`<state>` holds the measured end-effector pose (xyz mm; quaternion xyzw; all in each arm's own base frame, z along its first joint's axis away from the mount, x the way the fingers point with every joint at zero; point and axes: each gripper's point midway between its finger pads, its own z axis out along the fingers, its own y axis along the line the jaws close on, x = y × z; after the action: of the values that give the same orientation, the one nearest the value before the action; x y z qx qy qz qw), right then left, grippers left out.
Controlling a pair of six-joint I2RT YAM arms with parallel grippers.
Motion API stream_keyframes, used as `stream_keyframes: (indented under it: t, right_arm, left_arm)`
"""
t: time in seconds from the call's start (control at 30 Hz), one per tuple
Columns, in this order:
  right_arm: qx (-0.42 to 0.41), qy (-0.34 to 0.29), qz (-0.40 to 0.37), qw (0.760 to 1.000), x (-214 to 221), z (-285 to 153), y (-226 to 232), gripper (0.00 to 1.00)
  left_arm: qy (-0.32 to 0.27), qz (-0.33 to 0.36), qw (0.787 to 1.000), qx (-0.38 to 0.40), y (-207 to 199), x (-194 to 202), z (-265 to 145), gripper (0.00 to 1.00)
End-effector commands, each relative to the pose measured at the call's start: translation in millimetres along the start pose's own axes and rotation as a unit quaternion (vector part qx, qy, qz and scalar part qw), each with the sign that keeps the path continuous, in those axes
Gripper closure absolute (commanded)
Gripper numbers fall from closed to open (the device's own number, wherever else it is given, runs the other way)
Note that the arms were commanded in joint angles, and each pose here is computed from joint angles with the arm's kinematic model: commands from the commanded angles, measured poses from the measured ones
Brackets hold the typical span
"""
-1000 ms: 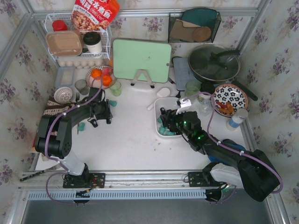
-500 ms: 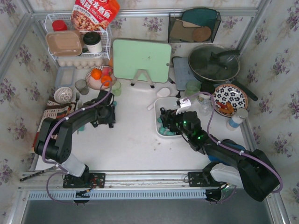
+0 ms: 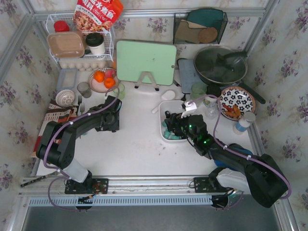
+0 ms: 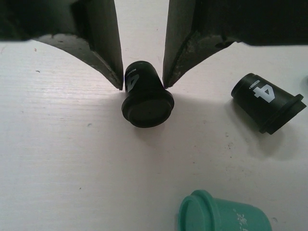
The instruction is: Mix the coffee capsules in the storage basket
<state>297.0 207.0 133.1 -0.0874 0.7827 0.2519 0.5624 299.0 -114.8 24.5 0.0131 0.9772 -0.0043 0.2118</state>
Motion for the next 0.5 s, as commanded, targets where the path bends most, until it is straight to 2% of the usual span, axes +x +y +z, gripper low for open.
stream_keyframes:
  t: [0.0, 0.23, 0.37, 0.47]
  right_arm:
    - [-0.005, -0.012, 0.003, 1.000, -10, 1, 4, 0.27]
    - [-0.005, -0.009, 0.002, 1.000, -8, 2, 4, 0.27]
    - [-0.007, -0.009, 0.002, 1.000, -8, 2, 4, 0.27]
    - [-0.011, -0.007, 0.002, 1.000, -7, 2, 6, 0.27]
  left_arm:
    - [-0.016, -0.009, 1.000, -0.022, 6, -6, 4, 0.60]
    - [-0.043, -0.007, 0.999, -0.003, -2, -18, 2, 0.71]
    - [-0.103, 0.012, 0.994, 0.046, -23, -35, -17, 0.76]
    - [-0.154, 0.054, 0.982, 0.099, -45, -45, -39, 0.77]
